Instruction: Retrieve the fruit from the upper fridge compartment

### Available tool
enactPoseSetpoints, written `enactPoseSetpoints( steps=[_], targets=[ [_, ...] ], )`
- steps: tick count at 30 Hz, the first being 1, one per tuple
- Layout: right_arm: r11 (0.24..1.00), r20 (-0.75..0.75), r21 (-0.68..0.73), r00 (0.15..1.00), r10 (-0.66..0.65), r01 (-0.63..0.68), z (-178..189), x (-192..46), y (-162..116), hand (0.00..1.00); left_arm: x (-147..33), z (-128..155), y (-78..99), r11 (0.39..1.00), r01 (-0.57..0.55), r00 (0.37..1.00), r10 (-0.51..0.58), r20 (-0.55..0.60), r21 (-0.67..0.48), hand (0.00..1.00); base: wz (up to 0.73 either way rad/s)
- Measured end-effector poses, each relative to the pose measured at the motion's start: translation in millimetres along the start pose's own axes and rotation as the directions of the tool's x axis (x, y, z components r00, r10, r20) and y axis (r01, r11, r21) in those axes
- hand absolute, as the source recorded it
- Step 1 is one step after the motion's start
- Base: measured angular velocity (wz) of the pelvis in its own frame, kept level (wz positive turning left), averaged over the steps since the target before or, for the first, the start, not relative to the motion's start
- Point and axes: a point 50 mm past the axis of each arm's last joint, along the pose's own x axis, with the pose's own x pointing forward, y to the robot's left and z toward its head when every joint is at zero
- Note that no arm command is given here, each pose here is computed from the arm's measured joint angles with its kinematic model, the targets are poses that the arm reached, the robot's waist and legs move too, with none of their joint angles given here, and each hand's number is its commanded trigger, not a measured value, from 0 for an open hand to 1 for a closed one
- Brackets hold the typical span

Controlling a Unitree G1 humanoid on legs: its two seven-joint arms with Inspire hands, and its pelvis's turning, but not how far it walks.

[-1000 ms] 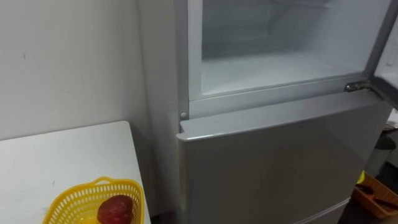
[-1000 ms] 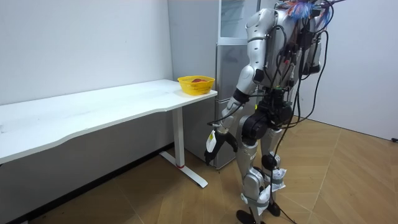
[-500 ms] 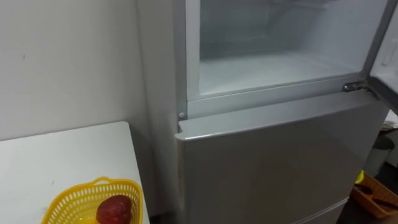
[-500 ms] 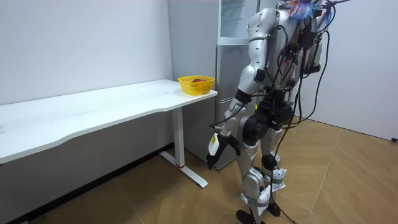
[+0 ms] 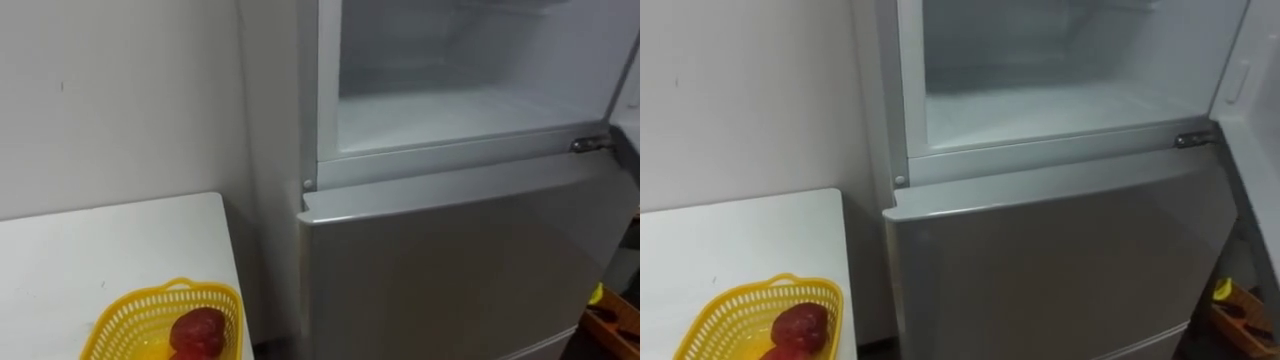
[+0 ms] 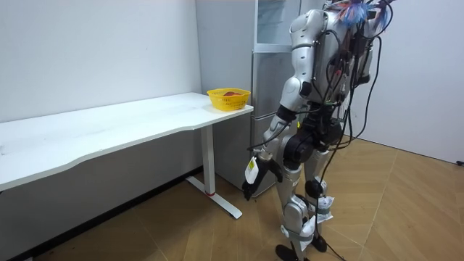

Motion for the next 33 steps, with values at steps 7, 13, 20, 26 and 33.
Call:
enactPoseSetpoints(
  steps=[7, 13, 20, 26, 33],
  targets=[
    [0.999, -0.077, -0.012, 0.997, 0.031, -0.032, -17.1, 0.5, 5.7, 0.0, 0.5, 1.6, -0.5, 1.0, 0.002, 1.0, -0.002, -0.003, 0.004, 0.0, 0.02],
    [0.99, -0.13, -0.11, 0.989, 0.068, -0.083, -25.7, 0.4, 10.4, 0.0, 0.4, 0.4, -0.5, 1.0, 0.006, 1.0, -0.006, -0.015, 0.003, 0.0, 0.12],
    [0.93, -0.195, -0.321, 0.974, 0.117, -0.177, -33.2, 5.0, 17.8, 0.0, -0.1, -2.3, -2.4, 1.0, 0.006, 1.0, -0.006, -0.027, 0.002, 0.0, 0.0],
    [0.926, -0.281, -0.301, 0.949, 0.14, -0.226, -49.2, 0.0, 19.8, 0.0, -1.3, -6.5, -7.3, 1.0, 0.016, 0.999, -0.016, -0.04, -0.006, 0.0, 0.0],
    [0.931, -0.307, -0.278, 0.941, 0.145, -0.235, -53.0, -1.2, 20.1, 0.0, -2.6, -12.2, -8.4, 1.0, 0.015, 0.998, -0.016, -0.061, -0.011, 0.0, 0.07]
  ],
)
